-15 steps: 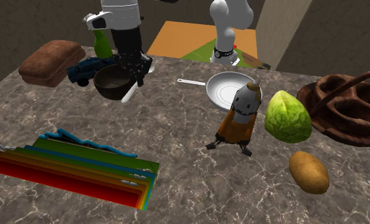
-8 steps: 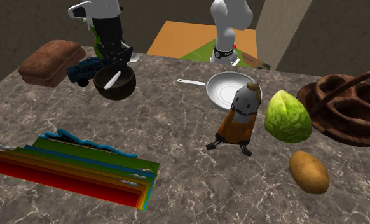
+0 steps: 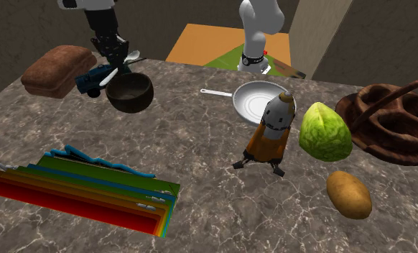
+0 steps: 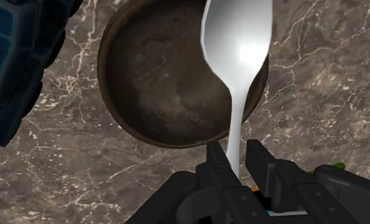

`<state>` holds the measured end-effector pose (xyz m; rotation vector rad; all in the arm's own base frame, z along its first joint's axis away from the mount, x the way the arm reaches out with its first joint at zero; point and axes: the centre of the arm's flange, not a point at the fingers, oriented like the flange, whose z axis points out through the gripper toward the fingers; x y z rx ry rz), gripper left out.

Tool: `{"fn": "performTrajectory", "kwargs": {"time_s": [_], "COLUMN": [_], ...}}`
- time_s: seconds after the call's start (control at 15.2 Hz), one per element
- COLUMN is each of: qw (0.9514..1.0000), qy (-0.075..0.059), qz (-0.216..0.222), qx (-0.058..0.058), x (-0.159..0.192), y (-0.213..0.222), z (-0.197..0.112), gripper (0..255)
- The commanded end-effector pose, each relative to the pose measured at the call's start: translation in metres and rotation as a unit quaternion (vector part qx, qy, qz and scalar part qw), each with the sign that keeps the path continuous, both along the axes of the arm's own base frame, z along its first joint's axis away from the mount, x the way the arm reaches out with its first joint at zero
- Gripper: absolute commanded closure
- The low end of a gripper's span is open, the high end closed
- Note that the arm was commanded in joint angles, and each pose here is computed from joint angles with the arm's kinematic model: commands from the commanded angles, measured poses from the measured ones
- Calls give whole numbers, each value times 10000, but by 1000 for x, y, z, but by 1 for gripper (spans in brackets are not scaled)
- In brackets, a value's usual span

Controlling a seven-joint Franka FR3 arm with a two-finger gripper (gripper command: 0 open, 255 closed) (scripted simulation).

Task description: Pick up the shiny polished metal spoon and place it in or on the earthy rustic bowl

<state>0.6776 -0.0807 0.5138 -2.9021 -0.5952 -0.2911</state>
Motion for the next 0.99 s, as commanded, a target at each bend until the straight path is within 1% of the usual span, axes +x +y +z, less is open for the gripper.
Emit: {"fn": "performTrajectory", "kwargs": {"time_s": [0.0, 0.92], "qw": [10000, 10000], "qy": [0, 0], "qz": [6, 6], "qx": [-1, -1], "x": [2, 2], "y": [-6, -6], "z": [-6, -79], "gripper": [255, 255]}}
